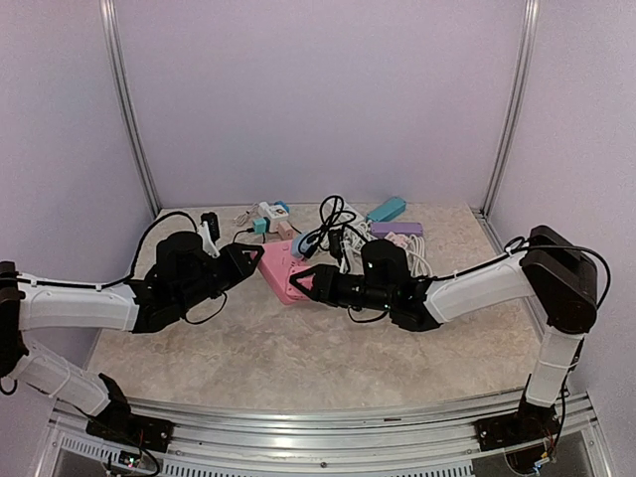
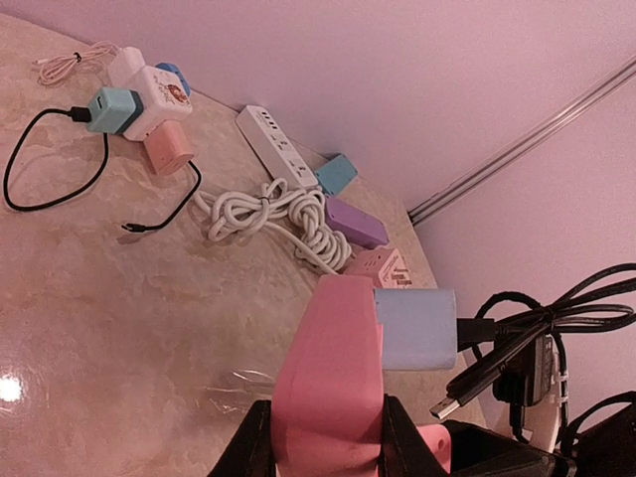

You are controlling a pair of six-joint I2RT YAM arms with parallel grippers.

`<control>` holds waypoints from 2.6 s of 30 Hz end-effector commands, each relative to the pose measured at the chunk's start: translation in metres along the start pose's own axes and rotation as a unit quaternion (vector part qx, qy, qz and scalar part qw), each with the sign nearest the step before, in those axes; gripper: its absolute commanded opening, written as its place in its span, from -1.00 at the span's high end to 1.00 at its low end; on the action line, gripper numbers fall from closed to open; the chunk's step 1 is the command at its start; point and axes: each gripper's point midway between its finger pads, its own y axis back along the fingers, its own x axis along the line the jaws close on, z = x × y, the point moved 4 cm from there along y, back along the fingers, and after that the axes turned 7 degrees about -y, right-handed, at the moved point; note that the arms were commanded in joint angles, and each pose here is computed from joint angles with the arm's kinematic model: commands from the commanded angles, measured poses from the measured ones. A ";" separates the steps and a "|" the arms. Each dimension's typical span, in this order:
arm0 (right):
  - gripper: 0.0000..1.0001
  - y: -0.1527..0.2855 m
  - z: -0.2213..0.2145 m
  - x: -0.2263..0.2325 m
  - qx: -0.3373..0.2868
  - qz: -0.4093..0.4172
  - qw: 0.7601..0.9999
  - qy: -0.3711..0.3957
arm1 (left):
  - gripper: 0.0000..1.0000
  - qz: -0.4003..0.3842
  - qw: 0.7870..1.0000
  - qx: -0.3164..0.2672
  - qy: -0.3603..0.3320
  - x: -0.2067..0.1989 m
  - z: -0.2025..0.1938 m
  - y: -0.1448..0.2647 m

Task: Pull the plug off the socket
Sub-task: Remove the plug from the socket.

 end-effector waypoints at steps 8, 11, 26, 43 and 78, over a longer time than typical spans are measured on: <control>0.25 -0.011 -0.006 -0.004 0.012 -0.003 1.000 -0.022 | 0.46 -0.009 0.999 -0.037 -0.020 -0.021 0.016 -0.001; 0.28 -0.013 -0.007 -0.007 0.014 -0.007 0.999 -0.028 | 0.46 -0.004 0.999 -0.040 -0.025 -0.021 0.016 0.000; 0.57 -0.019 -0.012 -0.016 0.023 -0.017 0.999 -0.043 | 0.46 0.003 0.998 -0.050 -0.039 -0.024 0.018 0.003; 1.00 -0.017 -0.008 -0.013 0.009 -0.004 0.997 -0.071 | 0.46 0.001 0.998 -0.046 -0.050 -0.026 0.016 0.001; 1.00 -0.002 -0.006 -0.033 -0.017 -0.043 0.993 -0.104 | 0.46 0.013 0.998 -0.053 -0.033 -0.008 0.021 0.008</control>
